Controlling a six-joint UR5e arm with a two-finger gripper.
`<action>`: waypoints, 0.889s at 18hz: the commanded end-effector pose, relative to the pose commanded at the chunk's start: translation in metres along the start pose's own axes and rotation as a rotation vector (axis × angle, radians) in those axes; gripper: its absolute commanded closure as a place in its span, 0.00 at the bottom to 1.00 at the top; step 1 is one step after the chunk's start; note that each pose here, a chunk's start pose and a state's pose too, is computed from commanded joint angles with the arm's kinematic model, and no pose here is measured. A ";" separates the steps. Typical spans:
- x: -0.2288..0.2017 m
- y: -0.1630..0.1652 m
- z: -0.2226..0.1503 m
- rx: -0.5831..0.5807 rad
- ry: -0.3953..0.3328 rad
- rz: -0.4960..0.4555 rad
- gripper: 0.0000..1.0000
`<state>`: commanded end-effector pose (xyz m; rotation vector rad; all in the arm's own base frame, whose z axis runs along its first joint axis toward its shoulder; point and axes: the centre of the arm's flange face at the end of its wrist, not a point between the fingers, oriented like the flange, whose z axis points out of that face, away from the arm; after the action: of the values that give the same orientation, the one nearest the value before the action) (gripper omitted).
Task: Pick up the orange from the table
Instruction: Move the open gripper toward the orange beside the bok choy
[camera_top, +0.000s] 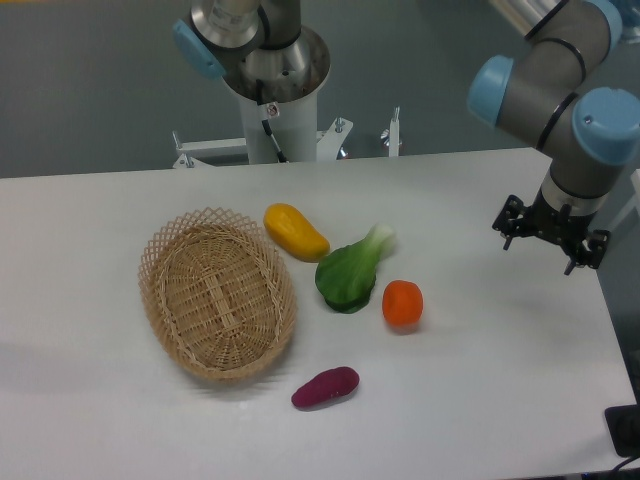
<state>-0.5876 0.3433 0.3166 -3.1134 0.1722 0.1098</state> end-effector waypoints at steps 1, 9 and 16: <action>0.000 -0.001 0.000 -0.003 -0.001 0.002 0.00; 0.008 0.001 0.009 -0.010 0.021 -0.012 0.00; 0.033 0.006 0.016 -0.009 0.051 -0.014 0.00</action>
<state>-0.5569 0.3341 0.2980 -3.1274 0.1513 0.0303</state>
